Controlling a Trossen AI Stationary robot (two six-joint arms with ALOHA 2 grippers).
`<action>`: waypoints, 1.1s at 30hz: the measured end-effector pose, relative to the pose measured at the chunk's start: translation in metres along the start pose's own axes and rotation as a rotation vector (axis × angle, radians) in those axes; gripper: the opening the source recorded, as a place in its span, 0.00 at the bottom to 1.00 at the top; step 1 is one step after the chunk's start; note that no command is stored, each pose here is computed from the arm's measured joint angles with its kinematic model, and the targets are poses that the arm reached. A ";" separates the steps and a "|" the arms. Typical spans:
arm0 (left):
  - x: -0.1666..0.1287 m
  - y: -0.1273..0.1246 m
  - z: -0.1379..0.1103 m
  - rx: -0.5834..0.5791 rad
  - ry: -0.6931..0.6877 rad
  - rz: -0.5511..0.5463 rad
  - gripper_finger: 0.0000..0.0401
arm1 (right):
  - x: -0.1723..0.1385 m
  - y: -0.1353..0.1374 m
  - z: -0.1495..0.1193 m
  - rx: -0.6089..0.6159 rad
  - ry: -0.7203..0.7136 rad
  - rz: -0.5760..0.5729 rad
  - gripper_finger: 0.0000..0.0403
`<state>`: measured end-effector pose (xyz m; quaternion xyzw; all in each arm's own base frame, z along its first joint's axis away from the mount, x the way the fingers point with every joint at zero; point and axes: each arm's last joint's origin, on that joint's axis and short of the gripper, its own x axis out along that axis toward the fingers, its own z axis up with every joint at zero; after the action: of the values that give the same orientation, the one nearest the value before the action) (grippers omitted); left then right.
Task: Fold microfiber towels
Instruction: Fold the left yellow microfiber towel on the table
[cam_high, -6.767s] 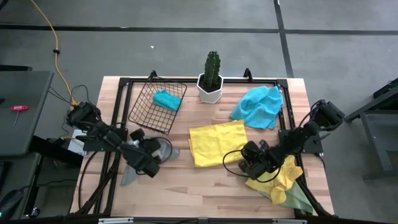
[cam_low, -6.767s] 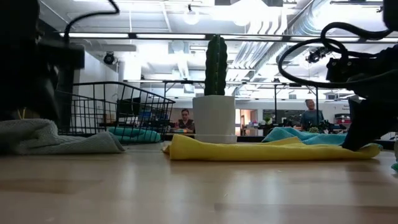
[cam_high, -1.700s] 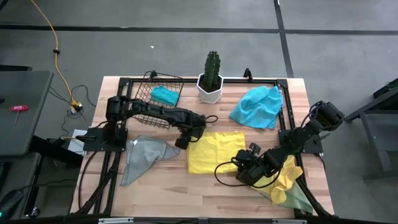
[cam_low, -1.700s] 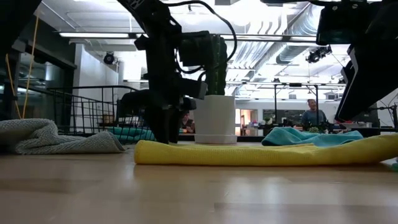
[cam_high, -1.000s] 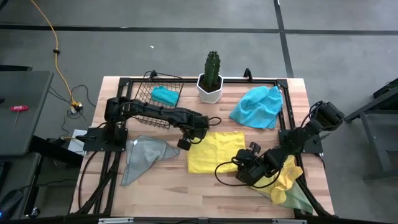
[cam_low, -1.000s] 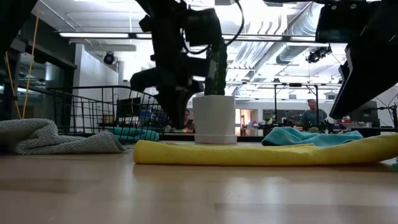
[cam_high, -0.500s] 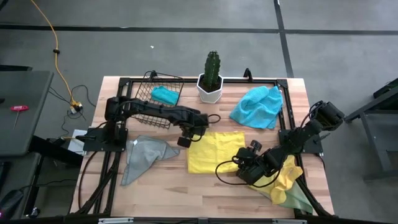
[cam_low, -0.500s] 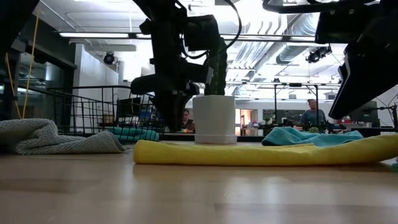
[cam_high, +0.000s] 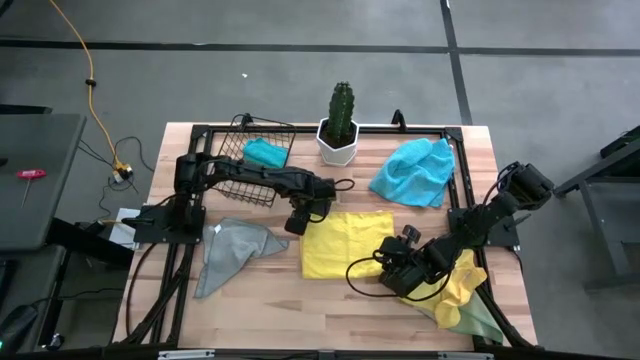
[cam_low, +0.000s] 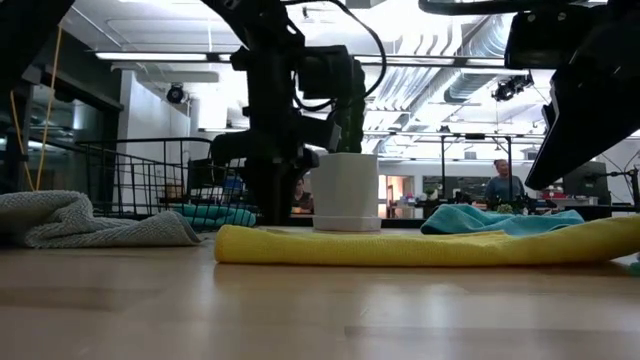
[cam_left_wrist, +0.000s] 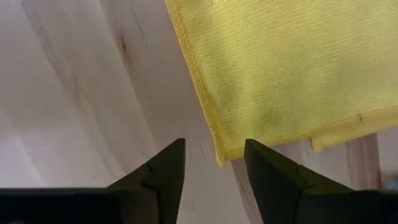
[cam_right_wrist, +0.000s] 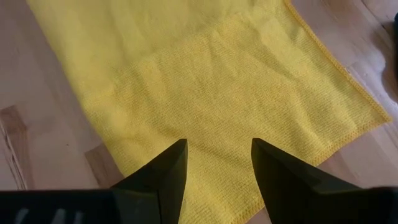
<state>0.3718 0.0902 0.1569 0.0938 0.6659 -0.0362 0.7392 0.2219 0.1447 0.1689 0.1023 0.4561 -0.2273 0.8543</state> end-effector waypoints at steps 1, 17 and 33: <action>0.000 0.001 -0.001 -0.005 -0.002 -0.003 0.39 | 0.000 0.000 0.000 0.000 0.000 0.000 0.43; 0.000 0.003 -0.003 0.004 -0.007 -0.060 0.38 | 0.000 0.000 0.000 -0.010 0.004 0.004 0.43; 0.021 0.003 -0.003 0.029 0.051 -0.074 0.38 | 0.000 0.001 0.000 -0.009 0.005 0.006 0.43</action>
<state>0.3720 0.0946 0.1364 0.0807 0.6869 -0.0710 0.7188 0.2221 0.1452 0.1690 0.1005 0.4591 -0.2222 0.8543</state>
